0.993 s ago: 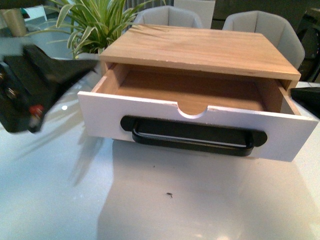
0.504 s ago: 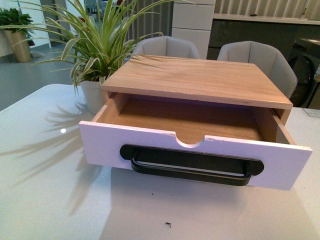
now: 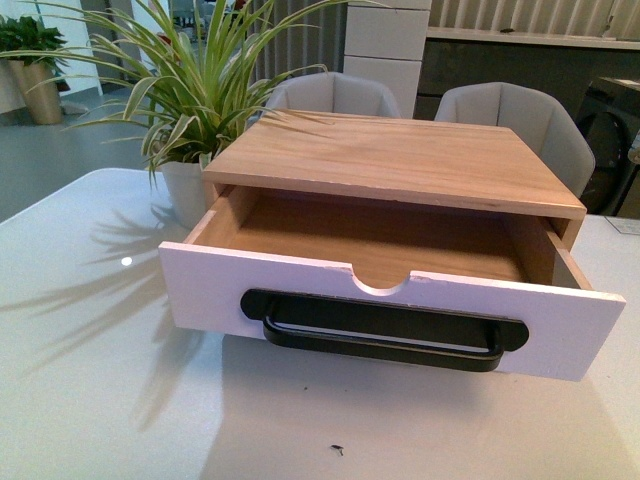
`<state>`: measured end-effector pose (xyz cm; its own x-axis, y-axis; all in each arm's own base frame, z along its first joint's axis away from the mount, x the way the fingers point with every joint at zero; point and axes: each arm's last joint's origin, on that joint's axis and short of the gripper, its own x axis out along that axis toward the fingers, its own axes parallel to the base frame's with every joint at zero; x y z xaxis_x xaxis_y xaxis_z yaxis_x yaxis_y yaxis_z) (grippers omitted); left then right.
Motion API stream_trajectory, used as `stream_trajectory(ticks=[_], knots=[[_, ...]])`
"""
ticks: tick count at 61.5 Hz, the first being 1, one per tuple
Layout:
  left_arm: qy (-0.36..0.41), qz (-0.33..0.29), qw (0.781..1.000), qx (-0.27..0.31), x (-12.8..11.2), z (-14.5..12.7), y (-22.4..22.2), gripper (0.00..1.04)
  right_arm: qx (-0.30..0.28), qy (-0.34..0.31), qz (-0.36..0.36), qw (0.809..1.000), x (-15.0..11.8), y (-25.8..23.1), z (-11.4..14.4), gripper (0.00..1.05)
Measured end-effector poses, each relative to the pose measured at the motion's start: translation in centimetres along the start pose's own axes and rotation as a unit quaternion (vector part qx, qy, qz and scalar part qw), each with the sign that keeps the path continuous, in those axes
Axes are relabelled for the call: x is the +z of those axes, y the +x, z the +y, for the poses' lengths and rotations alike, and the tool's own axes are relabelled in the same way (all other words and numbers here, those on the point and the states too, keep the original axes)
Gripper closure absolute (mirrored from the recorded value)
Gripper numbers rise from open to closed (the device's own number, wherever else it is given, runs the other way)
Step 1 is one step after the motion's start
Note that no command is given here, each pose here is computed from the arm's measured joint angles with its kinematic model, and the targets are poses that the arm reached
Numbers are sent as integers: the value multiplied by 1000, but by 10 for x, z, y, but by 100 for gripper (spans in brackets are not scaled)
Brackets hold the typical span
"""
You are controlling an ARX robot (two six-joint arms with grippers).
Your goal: Pull drawer
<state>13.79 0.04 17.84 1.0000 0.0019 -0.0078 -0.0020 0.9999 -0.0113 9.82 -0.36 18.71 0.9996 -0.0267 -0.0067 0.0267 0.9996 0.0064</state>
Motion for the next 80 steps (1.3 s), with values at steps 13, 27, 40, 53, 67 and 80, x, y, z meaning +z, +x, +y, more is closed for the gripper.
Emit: stream_trajectory(ticks=[13,27,40,53,67,80], knots=[[1,-8,1000,0,-8,0,-9,102,11,-2,1,1000,-7,0,3,103],[2,-10,1000,0,-8,0,-18,102,11,-2,-7,1000,-15,-1,3,103],[2,-10,1000,0,-8,0,-23,102,12,-2,-13,1000,-14,-2,3,103],[2,-10,1000,0,-8,0,-28,102,12,-1,-14,1000,-14,-2,3,103],[2,-6,1000,0,-11,0,-40,102,12,-1,-14,1000,-14,-2,3,103],[2,-8,1000,0,-11,0,-41,102,12,-2,-14,1000,-14,-2,3,103]])
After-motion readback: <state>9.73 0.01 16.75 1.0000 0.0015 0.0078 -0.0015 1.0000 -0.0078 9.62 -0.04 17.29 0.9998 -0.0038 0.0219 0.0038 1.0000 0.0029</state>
